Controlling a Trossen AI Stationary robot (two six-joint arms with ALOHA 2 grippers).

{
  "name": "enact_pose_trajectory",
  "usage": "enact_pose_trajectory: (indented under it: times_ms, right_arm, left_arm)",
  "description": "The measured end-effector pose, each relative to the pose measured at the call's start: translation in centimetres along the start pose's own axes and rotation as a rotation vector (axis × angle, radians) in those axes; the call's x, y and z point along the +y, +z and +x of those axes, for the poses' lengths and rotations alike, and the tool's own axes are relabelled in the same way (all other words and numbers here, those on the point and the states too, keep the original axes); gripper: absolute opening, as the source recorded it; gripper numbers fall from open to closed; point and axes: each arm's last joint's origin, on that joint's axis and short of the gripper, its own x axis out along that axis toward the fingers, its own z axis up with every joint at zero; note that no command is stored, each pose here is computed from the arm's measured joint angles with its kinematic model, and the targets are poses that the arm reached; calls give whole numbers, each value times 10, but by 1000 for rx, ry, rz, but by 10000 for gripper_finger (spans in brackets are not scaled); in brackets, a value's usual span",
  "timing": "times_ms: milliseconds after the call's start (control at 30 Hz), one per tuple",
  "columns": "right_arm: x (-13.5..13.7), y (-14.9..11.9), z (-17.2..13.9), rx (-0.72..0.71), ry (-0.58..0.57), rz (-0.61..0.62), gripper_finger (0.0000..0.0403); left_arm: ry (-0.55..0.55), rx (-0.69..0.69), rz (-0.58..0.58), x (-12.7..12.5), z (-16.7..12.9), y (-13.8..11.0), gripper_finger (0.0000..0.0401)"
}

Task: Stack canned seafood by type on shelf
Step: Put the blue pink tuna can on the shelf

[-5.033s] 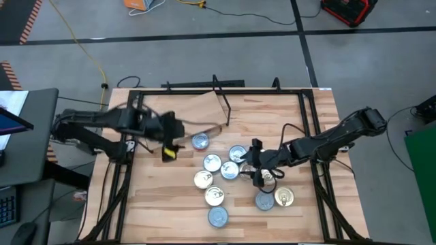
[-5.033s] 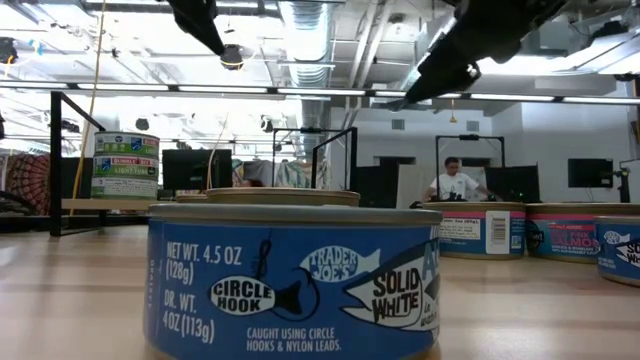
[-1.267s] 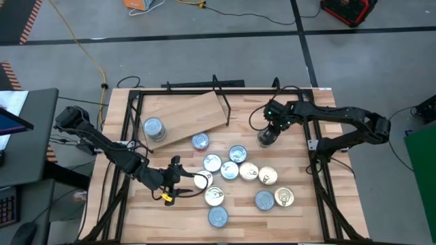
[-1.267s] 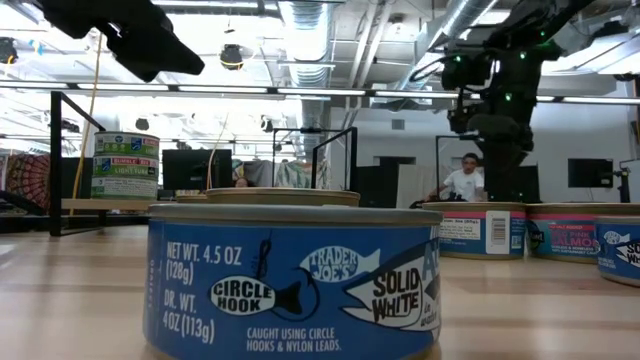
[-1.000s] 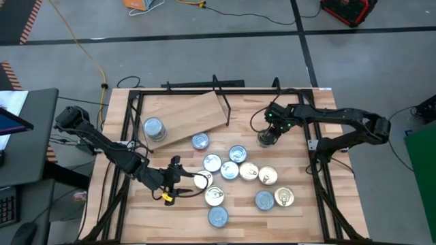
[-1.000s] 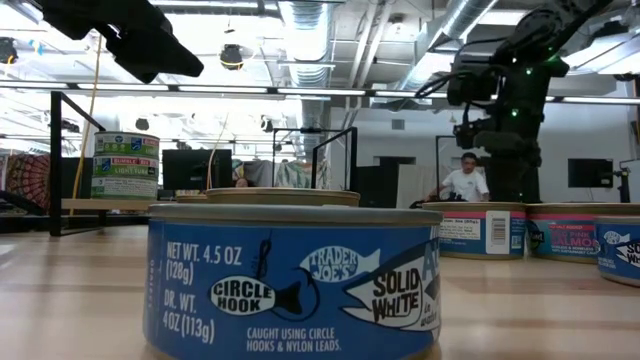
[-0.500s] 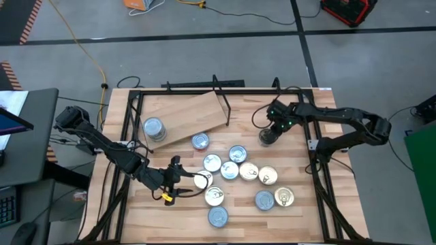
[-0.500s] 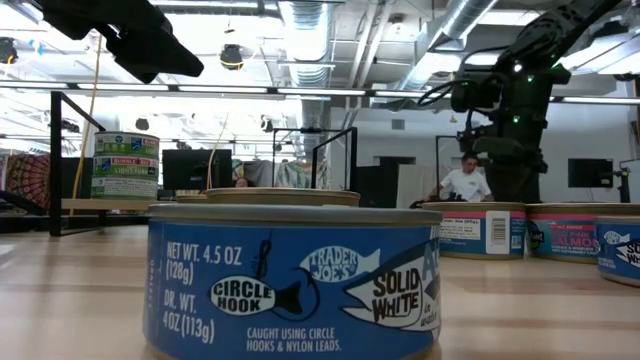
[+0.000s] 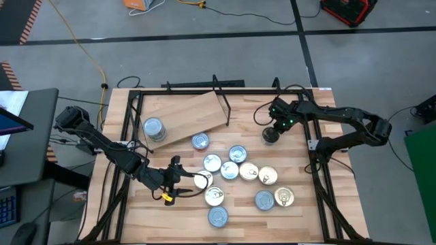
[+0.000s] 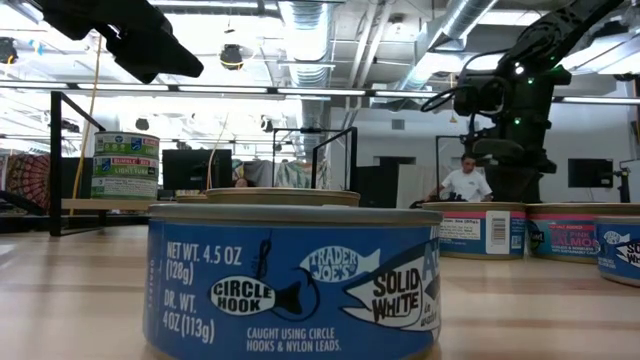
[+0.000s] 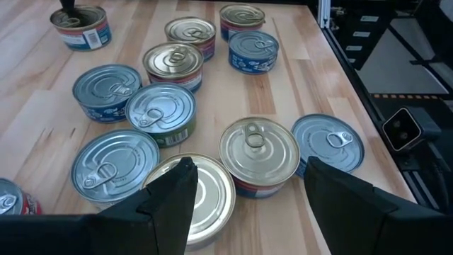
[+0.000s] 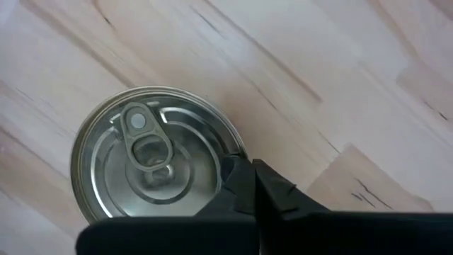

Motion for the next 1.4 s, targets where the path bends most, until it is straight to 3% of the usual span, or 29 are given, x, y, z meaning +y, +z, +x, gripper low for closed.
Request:
enact_pose_trajectory:
  times_ms: [233,467,700,1133,1267,1400]
  right_arm:
    - [-4,-1,0,34,37,13,13]
    - [-3,0,1,67,254,-13,11]
    - [9,6,-1,2,413,-80,11]
    - [27,6,-3,-39,414,-150,11]
    - [32,10,-12,-75,349,-149,19]
    - [47,9,-29,-174,264,-259,50]
  left_arm:
    - [0,1,0,0,0,0,246]
    - [-1,1,0,0,0,0,246]
    - [-1,3,11,0,0,0,246]
    - [53,-34,-40,8,3,5,246]
    - [74,-104,-90,20,9,16,246]
    - [81,-123,-55,24,9,24,246]
